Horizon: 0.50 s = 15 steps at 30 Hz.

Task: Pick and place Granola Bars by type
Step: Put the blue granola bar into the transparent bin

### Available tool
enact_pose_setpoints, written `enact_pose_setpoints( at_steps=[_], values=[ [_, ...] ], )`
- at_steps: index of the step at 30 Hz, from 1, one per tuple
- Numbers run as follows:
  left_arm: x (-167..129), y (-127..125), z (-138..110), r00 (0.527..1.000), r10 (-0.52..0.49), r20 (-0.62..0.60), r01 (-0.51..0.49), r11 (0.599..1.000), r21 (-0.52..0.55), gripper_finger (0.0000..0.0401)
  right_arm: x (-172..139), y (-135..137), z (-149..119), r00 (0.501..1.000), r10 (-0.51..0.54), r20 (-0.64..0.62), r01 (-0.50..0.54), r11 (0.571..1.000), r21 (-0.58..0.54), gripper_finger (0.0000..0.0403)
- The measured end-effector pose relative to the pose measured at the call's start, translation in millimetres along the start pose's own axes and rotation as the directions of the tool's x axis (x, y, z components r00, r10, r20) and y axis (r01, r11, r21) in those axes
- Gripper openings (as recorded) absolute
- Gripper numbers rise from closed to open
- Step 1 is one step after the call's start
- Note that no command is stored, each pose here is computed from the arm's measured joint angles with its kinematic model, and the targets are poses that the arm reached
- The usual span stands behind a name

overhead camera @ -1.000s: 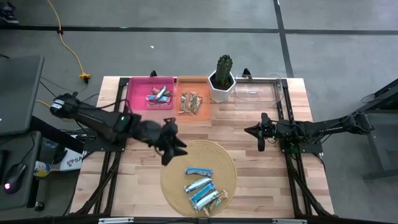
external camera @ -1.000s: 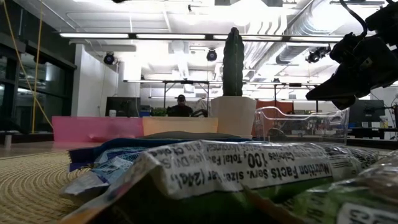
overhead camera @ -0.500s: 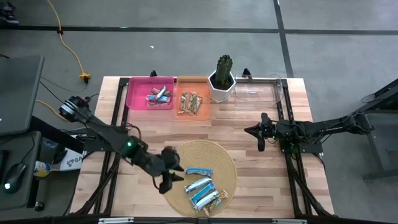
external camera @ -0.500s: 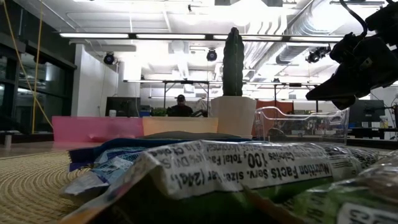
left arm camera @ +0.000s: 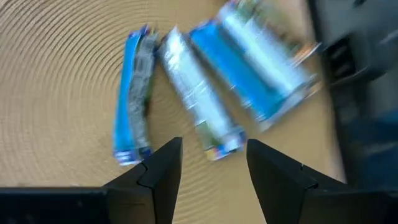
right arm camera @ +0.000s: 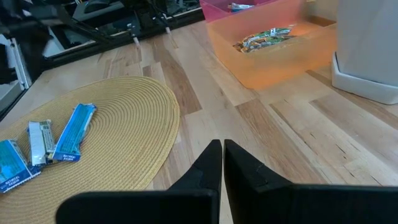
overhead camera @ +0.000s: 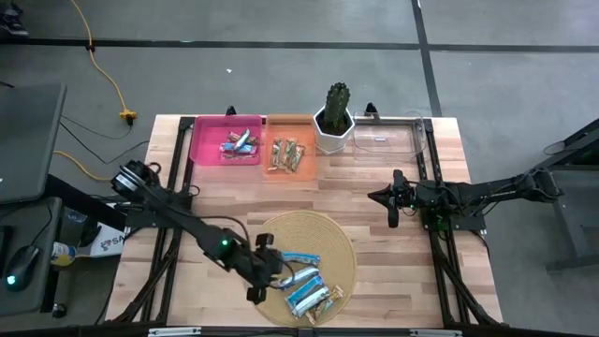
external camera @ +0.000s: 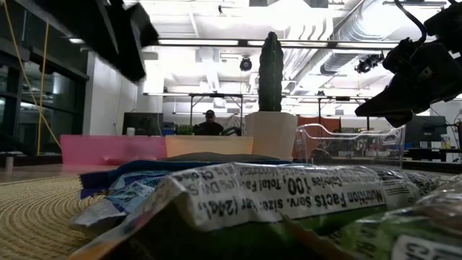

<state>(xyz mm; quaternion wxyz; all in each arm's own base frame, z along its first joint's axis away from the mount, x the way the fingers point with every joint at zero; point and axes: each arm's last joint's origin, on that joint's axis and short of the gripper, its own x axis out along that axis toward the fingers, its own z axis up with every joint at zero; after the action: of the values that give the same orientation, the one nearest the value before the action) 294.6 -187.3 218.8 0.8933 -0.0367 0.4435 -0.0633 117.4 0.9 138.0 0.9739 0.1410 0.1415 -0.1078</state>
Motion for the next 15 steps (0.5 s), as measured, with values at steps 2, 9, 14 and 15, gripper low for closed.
enact_pose_setpoints(
  at_steps=[2,9,14,15],
  values=[
    [9.6,0.2,-2.6,1.000,0.021,-0.013,-0.020,0.997,0.072,0.0177,0.0,0.0,0.1,1.000,0.000,0.000,0.000,1.000,-0.001,0.0000],
    [26.7,11.5,-3.4,0.994,0.101,-0.030,-0.095,0.979,0.178,0.0177,0.0,-0.1,0.0,1.000,-0.001,0.000,0.001,1.000,0.000,0.0000],
    [30.2,20.1,0.8,0.992,0.123,-0.020,-0.117,0.972,0.202,0.0177,0.0,-0.1,-0.2,1.000,-0.001,-0.002,0.001,1.000,-0.001,0.0000],
    [30.9,21.7,1.8,0.992,0.124,-0.018,-0.117,0.971,0.207,0.0177,0.0,0.0,-0.1,1.000,0.000,-0.001,0.000,1.000,0.000,0.0000]
  ],
)
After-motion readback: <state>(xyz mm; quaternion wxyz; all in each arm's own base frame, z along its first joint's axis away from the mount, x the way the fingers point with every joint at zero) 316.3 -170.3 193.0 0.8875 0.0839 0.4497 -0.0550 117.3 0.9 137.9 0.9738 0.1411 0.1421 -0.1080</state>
